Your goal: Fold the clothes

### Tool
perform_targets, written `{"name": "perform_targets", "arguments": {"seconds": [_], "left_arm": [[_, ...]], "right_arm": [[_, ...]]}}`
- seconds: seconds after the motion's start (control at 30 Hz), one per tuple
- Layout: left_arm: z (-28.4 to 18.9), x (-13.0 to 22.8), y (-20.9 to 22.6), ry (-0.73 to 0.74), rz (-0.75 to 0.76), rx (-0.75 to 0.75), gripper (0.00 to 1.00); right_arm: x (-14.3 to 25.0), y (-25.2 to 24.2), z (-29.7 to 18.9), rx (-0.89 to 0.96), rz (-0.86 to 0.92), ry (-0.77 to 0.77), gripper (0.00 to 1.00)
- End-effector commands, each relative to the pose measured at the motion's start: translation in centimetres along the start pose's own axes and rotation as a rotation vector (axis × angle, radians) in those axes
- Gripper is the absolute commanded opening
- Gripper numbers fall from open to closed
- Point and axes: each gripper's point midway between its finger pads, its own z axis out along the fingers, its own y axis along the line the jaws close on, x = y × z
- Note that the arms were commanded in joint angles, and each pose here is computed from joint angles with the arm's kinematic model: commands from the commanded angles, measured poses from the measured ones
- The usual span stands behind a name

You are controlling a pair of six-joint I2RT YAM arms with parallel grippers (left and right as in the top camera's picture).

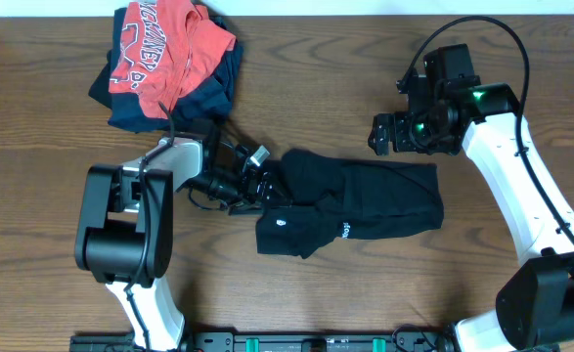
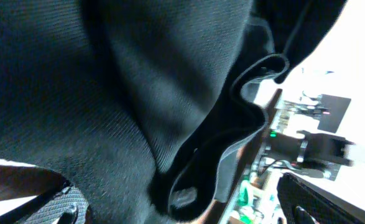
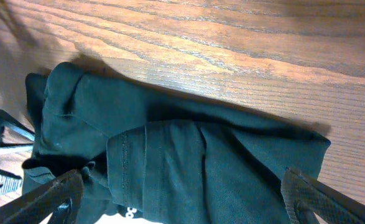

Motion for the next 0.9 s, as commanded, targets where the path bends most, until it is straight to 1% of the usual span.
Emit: {"name": "perform_targets", "arguments": {"seconds": [0.0, 0.07, 0.13, 0.17, 0.2, 0.27, 0.3, 0.33, 0.4, 0.43, 0.57, 0.63, 0.7, 0.73, 0.8, 0.83, 0.87], "left_arm": [[1.5, 1.5, 2.1, 0.065, -0.031, -0.045, 0.98], [1.9, 1.6, 1.8, 0.077, -0.030, -0.047, 0.99], [2.3, 1.6, 1.5, 0.090, -0.019, -0.049, 0.92], [2.6, 1.6, 1.2, 0.099, -0.007, -0.051, 0.83], [2.8, 1.6, 1.0, 0.105, 0.003, -0.052, 0.77], [3.2, 1.4, 0.7, 0.115, -0.001, -0.064, 0.63], [3.3, 1.3, 0.6, 0.117, -0.007, -0.074, 0.54], [3.3, 1.2, 0.6, 0.118, -0.012, -0.086, 0.42], [3.2, 0.7, 0.4, 0.110, -0.025, -0.091, 0.15], [3.1, 0.5, 0.4, 0.103, -0.029, -0.092, 0.06], [1.7, -1.2, 0.2, 0.053, -0.071, -0.097, 0.06], [0.3, -1.9, 0.3, 0.024, -0.083, -0.129, 0.06], [-1.6, -2.5, 0.2, -0.008, -0.079, -0.184, 0.06], [-2.5, -2.8, 0.1, -0.026, -0.072, -0.213, 0.06], [-4.9, -3.5, -0.6, -0.084, -0.037, -0.285, 0.06], [-5.7, -3.6, -0.9, -0.106, -0.022, -0.303, 0.06], [-6.5, -3.8, -1.3, -0.131, -0.003, -0.323, 0.06]], "right_arm": [[-0.9, 0.1, -1.1, 0.005, 0.008, -0.046, 0.99], [-1.2, 0.1, -1.2, 0.004, 0.005, -0.056, 0.99], [-1.4, 0.2, -1.2, 0.002, 0.002, -0.063, 0.99], [-1.4, 0.2, -1.2, 0.001, 0.002, -0.067, 0.99], [-1.5, 0.2, -1.2, 0.001, 0.002, -0.069, 0.99], [-1.5, 0.2, -1.2, 0.001, 0.002, -0.069, 0.99], [-1.5, 0.2, -1.2, 0.002, 0.001, -0.069, 0.99], [-1.5, 0.2, -1.2, 0.002, 0.002, -0.069, 0.99], [-1.5, 0.2, -1.2, 0.002, 0.002, -0.069, 0.99], [-1.5, 0.2, -1.2, 0.002, 0.001, -0.070, 0.99], [-1.5, 0.2, -1.2, 0.002, -0.001, -0.068, 0.99], [-1.3, 0.2, -1.2, 0.003, 0.001, -0.062, 0.99], [-1.2, 0.1, -1.1, 0.003, 0.001, -0.057, 0.93], [-1.2, 0.1, -1.1, 0.004, 0.002, -0.056, 0.87], [-1.1, 0.2, -1.0, -0.001, 0.004, -0.053, 0.32], [-1.1, 0.2, -1.0, -0.002, 0.010, -0.053, 0.14], [-1.0, 0.3, -1.0, -0.006, 0.022, -0.052, 0.01]]}}
